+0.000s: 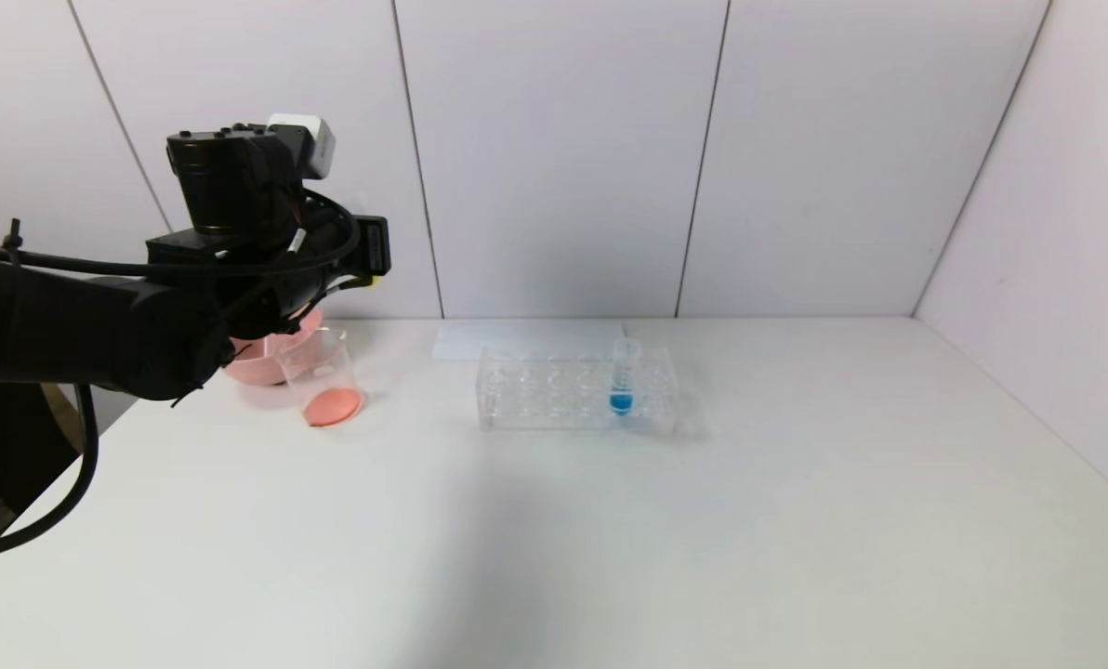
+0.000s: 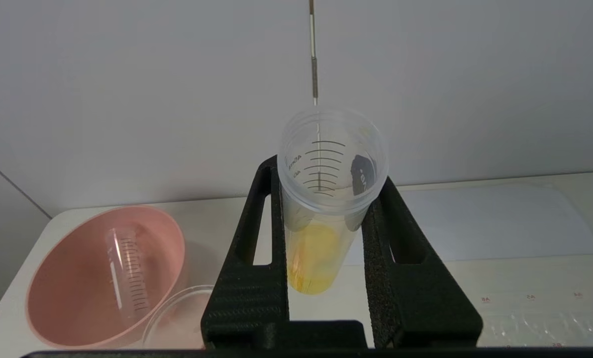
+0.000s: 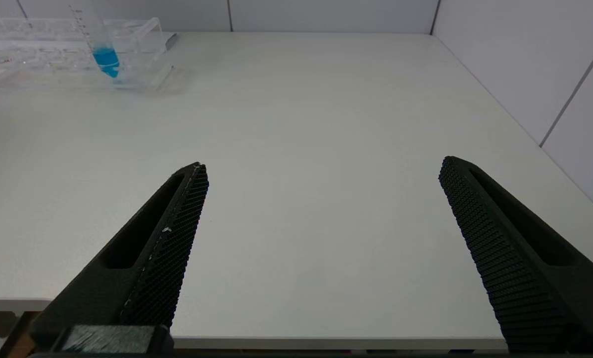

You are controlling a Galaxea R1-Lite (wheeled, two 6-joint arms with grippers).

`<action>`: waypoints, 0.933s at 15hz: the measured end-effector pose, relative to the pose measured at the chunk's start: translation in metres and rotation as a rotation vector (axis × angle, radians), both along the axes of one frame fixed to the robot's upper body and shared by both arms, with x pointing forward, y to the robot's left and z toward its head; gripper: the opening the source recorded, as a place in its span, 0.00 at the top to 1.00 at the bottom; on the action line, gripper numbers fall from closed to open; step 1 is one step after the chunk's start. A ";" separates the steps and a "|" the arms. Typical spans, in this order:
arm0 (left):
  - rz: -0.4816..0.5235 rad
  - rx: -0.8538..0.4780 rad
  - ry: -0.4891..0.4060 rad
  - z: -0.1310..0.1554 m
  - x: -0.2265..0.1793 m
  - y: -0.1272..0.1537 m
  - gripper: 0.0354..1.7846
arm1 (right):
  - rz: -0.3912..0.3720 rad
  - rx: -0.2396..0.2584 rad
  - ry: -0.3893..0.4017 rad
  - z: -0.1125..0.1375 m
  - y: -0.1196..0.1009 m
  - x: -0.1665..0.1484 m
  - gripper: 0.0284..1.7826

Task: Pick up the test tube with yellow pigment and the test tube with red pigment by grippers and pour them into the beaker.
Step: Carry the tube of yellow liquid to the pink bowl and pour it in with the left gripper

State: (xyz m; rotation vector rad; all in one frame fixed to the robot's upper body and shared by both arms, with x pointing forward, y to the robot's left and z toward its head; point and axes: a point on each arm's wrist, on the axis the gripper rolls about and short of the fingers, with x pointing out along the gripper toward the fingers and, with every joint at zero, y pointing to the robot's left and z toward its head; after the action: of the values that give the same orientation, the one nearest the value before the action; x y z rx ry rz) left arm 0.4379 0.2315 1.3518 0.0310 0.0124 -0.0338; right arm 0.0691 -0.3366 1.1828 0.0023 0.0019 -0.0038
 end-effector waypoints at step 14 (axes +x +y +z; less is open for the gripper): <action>0.119 -0.008 0.013 0.006 -0.007 0.073 0.77 | 0.000 0.000 0.000 0.000 0.000 0.000 0.05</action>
State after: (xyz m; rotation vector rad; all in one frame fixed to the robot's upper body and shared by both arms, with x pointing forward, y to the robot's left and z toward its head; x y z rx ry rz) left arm 0.4308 0.3045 1.3579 0.0221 0.0275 0.0846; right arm 0.0692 -0.3366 1.1827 0.0023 0.0023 -0.0034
